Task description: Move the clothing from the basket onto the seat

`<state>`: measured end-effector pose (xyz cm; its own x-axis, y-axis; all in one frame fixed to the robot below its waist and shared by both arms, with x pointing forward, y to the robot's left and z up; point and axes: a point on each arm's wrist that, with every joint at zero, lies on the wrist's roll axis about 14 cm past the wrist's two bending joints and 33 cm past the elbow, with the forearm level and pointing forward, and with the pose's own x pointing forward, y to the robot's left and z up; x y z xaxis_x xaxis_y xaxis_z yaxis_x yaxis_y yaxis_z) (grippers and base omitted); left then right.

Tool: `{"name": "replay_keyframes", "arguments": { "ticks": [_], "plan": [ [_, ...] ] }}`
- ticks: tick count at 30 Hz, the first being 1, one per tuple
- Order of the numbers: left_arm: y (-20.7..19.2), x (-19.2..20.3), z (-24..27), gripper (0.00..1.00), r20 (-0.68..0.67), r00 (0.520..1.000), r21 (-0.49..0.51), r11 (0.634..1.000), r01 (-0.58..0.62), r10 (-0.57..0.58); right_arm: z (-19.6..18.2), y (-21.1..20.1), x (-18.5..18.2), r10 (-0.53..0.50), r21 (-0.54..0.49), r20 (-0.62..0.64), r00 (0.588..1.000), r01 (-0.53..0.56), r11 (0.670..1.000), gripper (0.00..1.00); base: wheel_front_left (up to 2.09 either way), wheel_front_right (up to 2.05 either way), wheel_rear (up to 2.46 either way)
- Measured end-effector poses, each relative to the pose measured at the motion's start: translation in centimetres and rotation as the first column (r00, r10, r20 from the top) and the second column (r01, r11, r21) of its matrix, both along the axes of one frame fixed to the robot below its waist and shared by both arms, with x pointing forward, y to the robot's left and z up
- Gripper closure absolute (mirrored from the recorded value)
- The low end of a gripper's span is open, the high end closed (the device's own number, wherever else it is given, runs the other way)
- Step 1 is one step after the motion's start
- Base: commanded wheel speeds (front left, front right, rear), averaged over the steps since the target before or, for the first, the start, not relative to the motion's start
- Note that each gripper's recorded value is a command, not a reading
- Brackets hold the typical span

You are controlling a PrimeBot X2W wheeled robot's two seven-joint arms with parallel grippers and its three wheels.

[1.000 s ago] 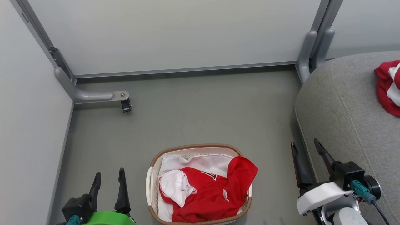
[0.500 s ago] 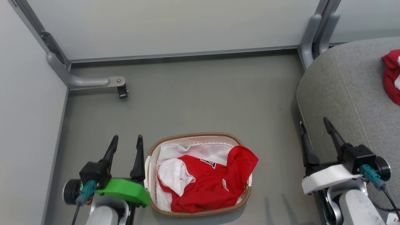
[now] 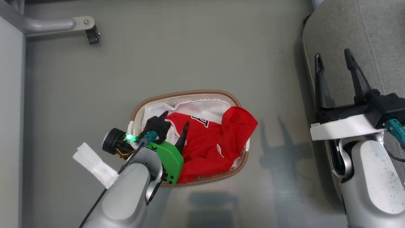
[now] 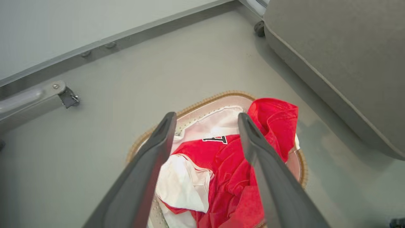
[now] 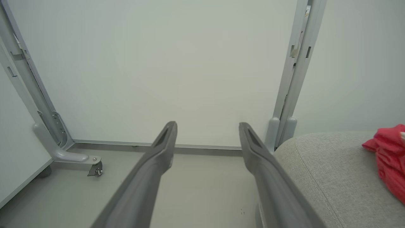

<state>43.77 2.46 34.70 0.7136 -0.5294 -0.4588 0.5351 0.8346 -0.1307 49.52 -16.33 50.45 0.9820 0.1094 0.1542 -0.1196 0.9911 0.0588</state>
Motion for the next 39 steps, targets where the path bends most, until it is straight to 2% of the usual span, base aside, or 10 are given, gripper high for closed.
{"name": "replay_keyframes", "arguments": {
  "ticks": [4, 10, 21, 31, 32, 33, 34, 35, 39],
  "plan": [
    [-2.9, -2.7, -4.8, 0.00, -0.154, 0.976, 0.029, 0.987, 0.158, -0.152, -2.2, -1.0, 1.2, -0.023, -0.012, -0.036, 0.999, 0.022, 1.000, 0.00, 0.00, 0.00, 0.00],
    [-4.5, -7.4, -10.1, 0.00, -0.365, 0.879, 0.019, 0.941, 0.337, -0.307, -5.2, -2.9, 1.7, -0.071, -0.037, -0.096, 0.993, 0.068, 0.997, 0.00, 0.00, 0.00, 0.00],
    [-3.3, -10.0, -15.9, 0.00, -0.552, 0.742, 0.052, 0.873, 0.485, -0.380, -7.2, -4.2, 2.0, -0.092, -0.047, -0.129, 0.987, 0.086, 0.995, 0.00, 0.00, 0.00, 0.00],
    [-2.1, -10.3, -18.9, 0.00, -0.612, 0.705, 0.086, 0.856, 0.510, -0.358, -7.8, -5.3, 1.9, -0.116, -0.055, -0.142, 0.983, 0.109, 0.992, 0.00, 0.00, 0.00, 0.00],
    [-2.1, -10.4, -19.1, 0.07, -0.615, 0.703, 0.088, 0.854, 0.512, -0.358, -7.8, -5.4, 1.9, -0.118, -0.055, -0.142, 0.983, 0.111, 0.992, 0.00, 0.00, 0.00, 0.00],
    [-2.1, -10.3, -19.2, 0.53, -0.616, 0.702, 0.091, 0.853, 0.514, -0.357, -7.8, -5.5, 1.8, -0.120, -0.053, -0.143, 0.982, 0.114, 0.992, 0.00, 0.00, 0.00, 0.00],
    [-2.2, -10.1, -19.2, 0.85, -0.614, 0.703, 0.091, 0.853, 0.514, -0.358, -7.8, -5.6, 1.8, -0.122, -0.054, -0.143, 0.982, 0.115, 0.992, 0.00, 0.00, 0.00, 0.00],
    [-2.5, -9.9, -19.1, 1.00, -0.605, 0.709, 0.086, 0.856, 0.510, -0.362, -7.8, -5.7, 1.8, -0.124, -0.055, -0.143, 0.982, 0.117, 0.992, 0.00, 0.00, 0.00, 0.00],
    [-3.3, -9.0, -18.4, 1.00, -0.566, 0.738, 0.066, 0.872, 0.485, -0.368, -7.4, -5.9, 1.7, -0.132, -0.055, -0.135, 0.982, 0.125, 0.991, 0.00, 0.00, 0.00, 0.00]
  ]
}}
